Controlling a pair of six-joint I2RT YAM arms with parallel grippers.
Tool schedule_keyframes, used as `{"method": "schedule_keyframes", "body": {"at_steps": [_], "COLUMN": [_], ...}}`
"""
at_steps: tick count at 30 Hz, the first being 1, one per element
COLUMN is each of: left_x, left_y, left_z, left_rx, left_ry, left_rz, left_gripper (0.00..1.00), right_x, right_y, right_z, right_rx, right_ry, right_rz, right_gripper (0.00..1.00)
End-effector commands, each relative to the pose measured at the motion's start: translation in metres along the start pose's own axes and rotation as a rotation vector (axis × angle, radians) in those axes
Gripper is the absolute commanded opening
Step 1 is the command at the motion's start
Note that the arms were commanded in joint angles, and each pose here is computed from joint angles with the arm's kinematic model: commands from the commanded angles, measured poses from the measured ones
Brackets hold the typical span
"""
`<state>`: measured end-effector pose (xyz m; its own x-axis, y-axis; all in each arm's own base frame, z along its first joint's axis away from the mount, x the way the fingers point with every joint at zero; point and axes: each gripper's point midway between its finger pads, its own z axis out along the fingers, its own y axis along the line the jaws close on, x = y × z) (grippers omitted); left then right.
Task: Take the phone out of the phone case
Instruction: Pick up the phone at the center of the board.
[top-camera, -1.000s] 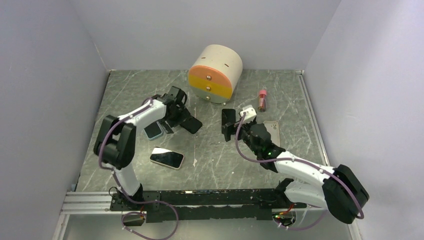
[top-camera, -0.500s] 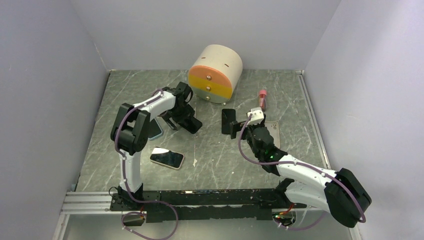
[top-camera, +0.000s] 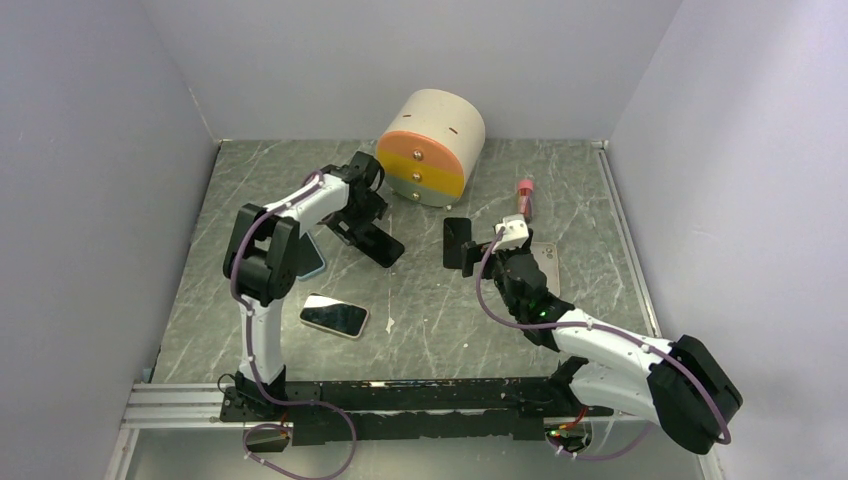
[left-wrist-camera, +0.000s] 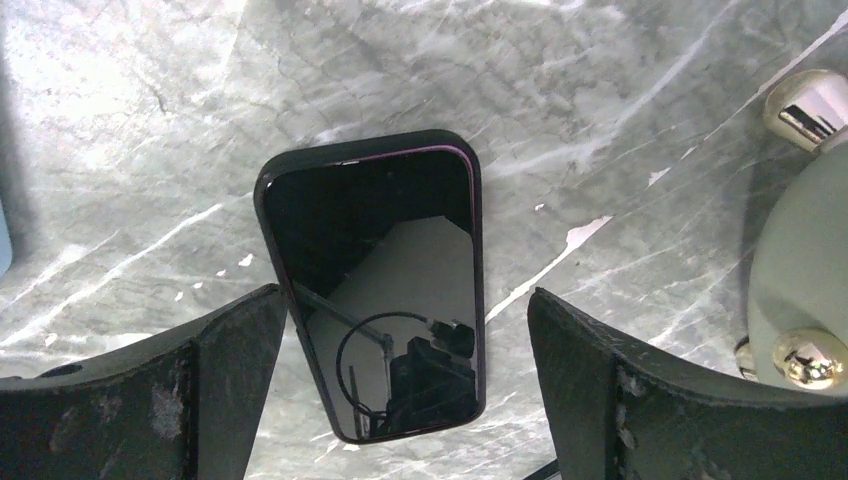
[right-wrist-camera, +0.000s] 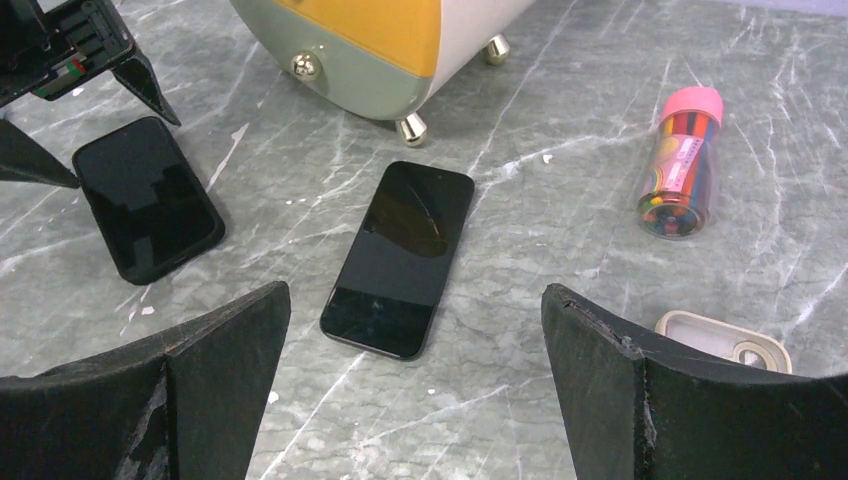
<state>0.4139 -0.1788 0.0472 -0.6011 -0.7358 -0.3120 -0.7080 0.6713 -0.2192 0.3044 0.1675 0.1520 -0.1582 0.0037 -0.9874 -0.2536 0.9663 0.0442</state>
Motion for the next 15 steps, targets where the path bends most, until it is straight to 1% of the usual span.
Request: {"method": "schedule_keyframes", "body": {"at_steps": [1,6,11,15], "left_x": [-0.01,-0.007,-0.003,-0.004], "left_y": [-0.008,0.004,0.008,0.011], "left_z": [0.007,0.01,0.012,0.005], "left_rx": [-0.007,-0.093,-0.109,-0.126], "left_ry": [-0.03,-0.007,0.009,0.009], "left_rz": [-0.02,0.005,-0.003,0.004], "left_gripper": [0.95,0.95,0.95,0.95], "right_x": [-0.014,-0.013,-0.012,-0.012], "right_y": [0.0,0.0,0.001,-0.001], "right_z": [0.003,0.003,0.004,0.004], "right_rx": [0.01,0.011,0.006,0.019], "right_ry": [-0.043,-0.043,-0.033,-0.033], "right_rz": [0.028,0.03,0.024,0.024], "right_gripper": [0.99,0.99,0.99,0.99]}}
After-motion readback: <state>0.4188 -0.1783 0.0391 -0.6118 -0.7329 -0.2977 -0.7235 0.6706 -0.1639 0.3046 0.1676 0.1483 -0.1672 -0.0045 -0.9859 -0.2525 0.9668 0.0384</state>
